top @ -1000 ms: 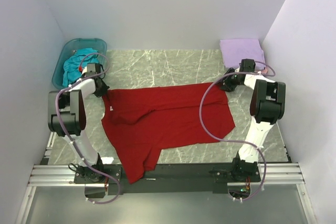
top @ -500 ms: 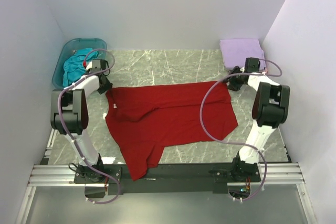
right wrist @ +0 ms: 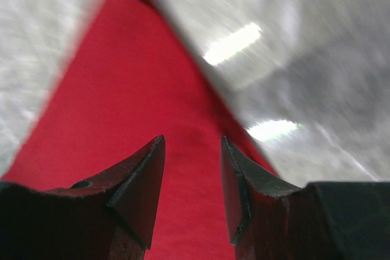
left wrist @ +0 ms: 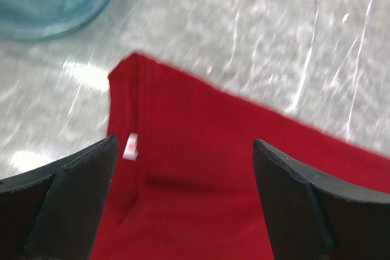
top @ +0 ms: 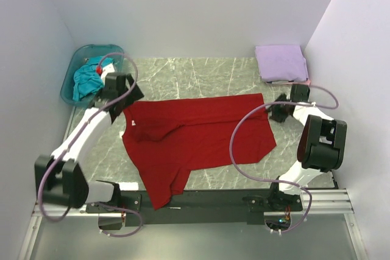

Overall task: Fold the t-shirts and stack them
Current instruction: Fold the tshirt

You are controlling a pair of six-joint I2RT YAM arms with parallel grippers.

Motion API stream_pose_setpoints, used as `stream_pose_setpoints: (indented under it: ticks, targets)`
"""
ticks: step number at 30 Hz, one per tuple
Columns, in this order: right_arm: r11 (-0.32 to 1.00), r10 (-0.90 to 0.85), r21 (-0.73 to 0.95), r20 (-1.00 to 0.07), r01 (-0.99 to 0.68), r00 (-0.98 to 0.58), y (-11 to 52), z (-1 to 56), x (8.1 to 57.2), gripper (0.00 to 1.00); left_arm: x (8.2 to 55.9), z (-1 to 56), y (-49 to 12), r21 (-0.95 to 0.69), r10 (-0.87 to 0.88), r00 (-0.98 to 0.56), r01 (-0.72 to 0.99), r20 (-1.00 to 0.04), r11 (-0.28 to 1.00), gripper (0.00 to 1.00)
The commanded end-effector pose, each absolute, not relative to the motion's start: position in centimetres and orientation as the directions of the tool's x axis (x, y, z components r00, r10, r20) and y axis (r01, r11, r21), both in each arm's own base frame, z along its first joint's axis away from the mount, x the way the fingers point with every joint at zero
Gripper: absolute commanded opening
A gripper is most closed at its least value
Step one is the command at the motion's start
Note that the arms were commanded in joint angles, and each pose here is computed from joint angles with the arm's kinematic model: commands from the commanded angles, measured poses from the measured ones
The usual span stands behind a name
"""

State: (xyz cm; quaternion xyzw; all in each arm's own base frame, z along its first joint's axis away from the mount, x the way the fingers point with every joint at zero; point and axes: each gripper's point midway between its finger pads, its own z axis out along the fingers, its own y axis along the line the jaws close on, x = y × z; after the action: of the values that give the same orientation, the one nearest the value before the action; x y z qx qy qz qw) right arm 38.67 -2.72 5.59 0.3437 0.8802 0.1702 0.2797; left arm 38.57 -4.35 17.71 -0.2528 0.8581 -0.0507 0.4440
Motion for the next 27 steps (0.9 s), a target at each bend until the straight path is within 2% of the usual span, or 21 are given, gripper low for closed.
stream_pose_setpoints:
  ticks: [1,9,23,27]
  targets:
    - [0.688,0.718,0.519,-0.382,0.508,-0.582,-3.3,5.7,37.8,0.47,35.3,17.3,-4.4,-0.299,-0.453,-0.505,-0.358,-0.735,0.885,0.97]
    - [0.658,0.735,0.568,-0.341,0.495,-0.586,-3.1,4.2,37.9,0.41,31.2,14.4,-4.2,-0.316,-0.467,-0.524,-0.354,-0.712,0.88,0.96]
    - [0.649,0.739,0.568,-0.309,0.507,-0.599,-2.9,3.1,37.9,0.37,31.3,12.5,-4.4,-0.309,-0.46,-0.543,-0.349,-0.703,0.885,0.95]
    - [0.647,0.743,0.565,-0.317,0.512,-0.589,-3.2,3.4,37.9,0.24,31.4,12.6,-4.2,-0.302,-0.454,-0.539,-0.35,-0.709,0.887,0.95]
